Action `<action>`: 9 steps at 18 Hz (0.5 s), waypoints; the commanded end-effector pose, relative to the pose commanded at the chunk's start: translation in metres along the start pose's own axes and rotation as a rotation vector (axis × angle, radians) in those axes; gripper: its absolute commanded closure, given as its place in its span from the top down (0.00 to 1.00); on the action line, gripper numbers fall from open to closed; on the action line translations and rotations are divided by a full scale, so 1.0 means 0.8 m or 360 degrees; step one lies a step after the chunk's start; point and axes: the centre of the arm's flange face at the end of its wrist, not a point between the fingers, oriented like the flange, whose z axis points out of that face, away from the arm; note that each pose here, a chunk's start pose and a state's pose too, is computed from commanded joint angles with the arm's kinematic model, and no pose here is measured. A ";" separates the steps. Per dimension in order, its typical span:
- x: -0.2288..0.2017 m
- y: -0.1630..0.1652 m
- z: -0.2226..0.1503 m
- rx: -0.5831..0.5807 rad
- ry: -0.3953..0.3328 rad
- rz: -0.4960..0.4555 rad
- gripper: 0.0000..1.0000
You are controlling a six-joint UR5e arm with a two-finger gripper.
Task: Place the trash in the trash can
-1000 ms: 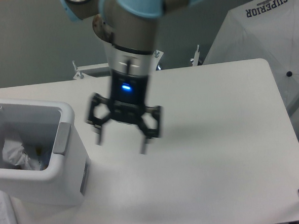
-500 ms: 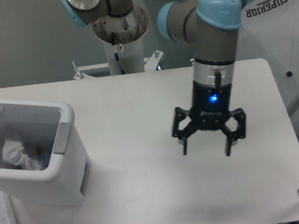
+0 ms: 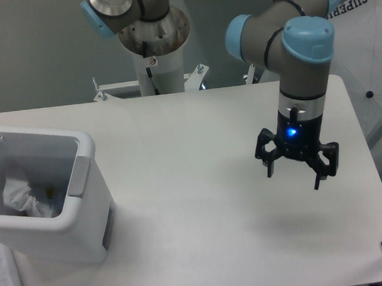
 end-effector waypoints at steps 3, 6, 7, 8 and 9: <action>0.000 0.005 0.005 -0.0062 0.0051 0.0001 1.00; -0.023 0.006 0.009 -0.0268 0.0205 0.0010 1.00; -0.030 0.002 0.009 -0.0298 0.0236 0.0017 1.00; -0.034 -0.003 0.010 -0.0312 0.0258 0.0024 1.00; -0.037 -0.004 0.010 -0.0313 0.0267 0.0022 1.00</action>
